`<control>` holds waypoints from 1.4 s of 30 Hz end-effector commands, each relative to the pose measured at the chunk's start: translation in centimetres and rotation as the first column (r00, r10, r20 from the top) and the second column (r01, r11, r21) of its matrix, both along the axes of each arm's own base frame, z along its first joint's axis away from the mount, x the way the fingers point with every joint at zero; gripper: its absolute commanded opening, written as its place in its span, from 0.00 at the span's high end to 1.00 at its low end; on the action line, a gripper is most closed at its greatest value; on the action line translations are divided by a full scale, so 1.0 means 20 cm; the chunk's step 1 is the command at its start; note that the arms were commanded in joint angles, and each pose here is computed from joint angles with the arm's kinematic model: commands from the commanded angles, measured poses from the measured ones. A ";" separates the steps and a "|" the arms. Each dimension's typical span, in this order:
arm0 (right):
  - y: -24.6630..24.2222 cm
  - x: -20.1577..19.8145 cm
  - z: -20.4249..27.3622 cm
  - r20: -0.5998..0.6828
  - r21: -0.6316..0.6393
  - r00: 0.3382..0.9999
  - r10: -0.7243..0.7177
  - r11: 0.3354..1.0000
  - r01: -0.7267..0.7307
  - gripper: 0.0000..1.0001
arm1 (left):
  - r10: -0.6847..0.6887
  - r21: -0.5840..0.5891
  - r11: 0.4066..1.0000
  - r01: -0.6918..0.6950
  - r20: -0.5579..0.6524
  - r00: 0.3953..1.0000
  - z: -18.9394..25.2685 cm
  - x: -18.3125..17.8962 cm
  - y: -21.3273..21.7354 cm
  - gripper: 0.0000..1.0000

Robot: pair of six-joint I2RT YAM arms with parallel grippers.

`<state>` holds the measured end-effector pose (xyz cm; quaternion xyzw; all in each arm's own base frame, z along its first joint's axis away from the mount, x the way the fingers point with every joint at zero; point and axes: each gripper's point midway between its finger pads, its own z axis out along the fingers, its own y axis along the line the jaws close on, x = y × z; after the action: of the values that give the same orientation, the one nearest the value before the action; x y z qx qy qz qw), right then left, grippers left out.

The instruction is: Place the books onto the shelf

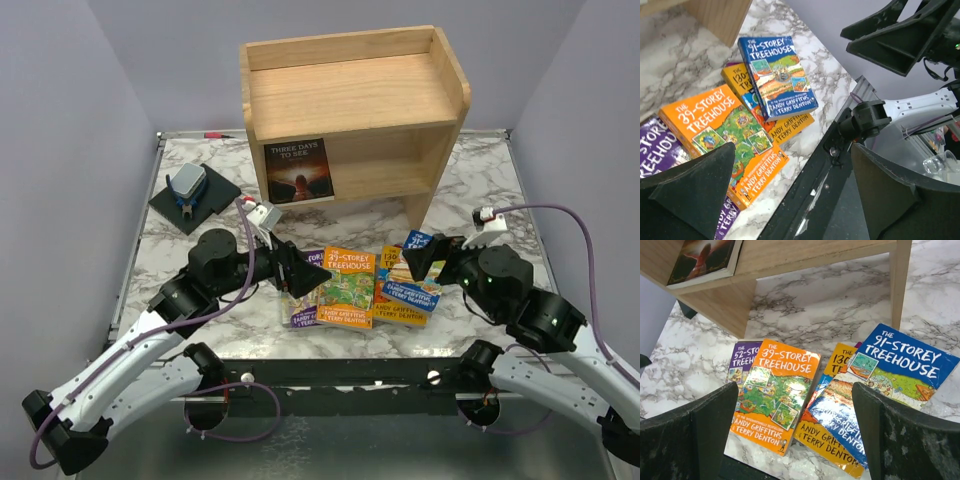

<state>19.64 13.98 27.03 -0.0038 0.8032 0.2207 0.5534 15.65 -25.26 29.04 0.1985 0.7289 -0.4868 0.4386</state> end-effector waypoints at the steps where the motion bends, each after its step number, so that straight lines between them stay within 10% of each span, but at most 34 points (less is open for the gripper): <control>1: 0.02 0.02 0.03 -0.018 -0.025 1.000 -0.007 1.000 0.006 0.00 | 0.010 0.038 0.999 -0.004 -0.148 0.989 -0.15 -0.02 -0.01 0.01; 21: 0.23 0.06 -0.34 -0.228 -0.126 0.972 0.061 0.988 -0.091 0.01 | 0.273 0.313 0.941 -0.129 -0.476 0.836 -0.83 0.09 0.00 0.01; 42: 0.22 0.01 -0.41 -0.233 -0.071 0.968 0.090 0.992 -0.109 0.01 | 0.282 0.348 0.935 -0.070 -0.609 0.742 -1.11 0.09 -0.09 0.01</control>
<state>20.47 18.64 19.37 -0.0453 0.8702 0.2022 0.4470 18.44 -27.29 9.28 0.0191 0.9045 -0.3760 0.2006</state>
